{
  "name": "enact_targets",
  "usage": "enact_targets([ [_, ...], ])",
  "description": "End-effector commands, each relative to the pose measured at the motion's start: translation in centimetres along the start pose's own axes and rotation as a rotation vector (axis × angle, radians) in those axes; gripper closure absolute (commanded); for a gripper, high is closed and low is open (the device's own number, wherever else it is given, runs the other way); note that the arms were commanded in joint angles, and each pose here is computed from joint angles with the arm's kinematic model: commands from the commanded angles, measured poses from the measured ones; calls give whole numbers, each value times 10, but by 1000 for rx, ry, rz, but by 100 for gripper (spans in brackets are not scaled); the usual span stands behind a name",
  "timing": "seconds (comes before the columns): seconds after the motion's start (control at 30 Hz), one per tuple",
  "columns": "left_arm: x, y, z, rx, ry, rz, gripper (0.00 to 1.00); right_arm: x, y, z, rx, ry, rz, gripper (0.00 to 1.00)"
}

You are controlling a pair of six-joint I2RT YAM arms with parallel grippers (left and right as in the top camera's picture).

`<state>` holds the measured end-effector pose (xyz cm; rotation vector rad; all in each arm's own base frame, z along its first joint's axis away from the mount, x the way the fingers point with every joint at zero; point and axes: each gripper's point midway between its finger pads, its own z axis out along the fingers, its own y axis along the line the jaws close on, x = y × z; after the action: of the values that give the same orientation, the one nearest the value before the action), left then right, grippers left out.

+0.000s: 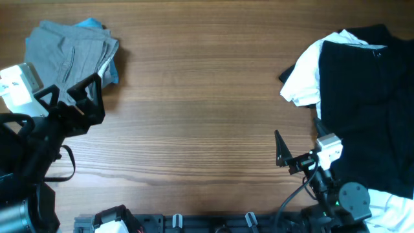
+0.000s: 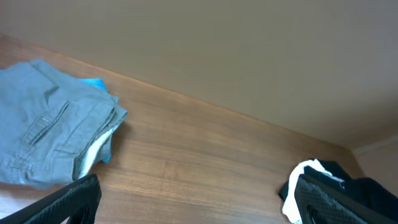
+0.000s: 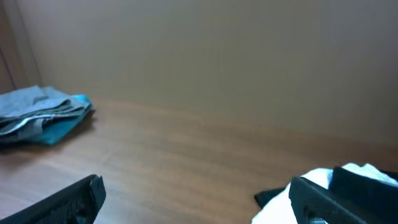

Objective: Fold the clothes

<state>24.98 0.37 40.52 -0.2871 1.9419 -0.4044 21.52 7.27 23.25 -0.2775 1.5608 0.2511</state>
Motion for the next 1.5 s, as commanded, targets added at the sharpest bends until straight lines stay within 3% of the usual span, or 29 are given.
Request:
enact_targets([
  [0.0,1,-2,0,8,2,-11,0,17,1,6,-6,-8,19,0],
  [0.13,1,-2,0,8,2,-11,0,57,2,21,-9,-11,19,0],
  [0.83,4,-17,-4,52,1,23,0,60,2,21,-9,3,18,0],
  [0.93,7,-25,-4,60,-41,77,0,60,2,21,-9,4,18,0],
  [1.03,8,-29,4,104,-192,137,0,60,2,21,-9,4,18,0],
  [1.27,98,27,23,69,-368,102,0,60,2,21,-9,4,18,0],
  [1.47,128,45,29,124,-566,111,0,60,2,21,-9,4,18,0],
])
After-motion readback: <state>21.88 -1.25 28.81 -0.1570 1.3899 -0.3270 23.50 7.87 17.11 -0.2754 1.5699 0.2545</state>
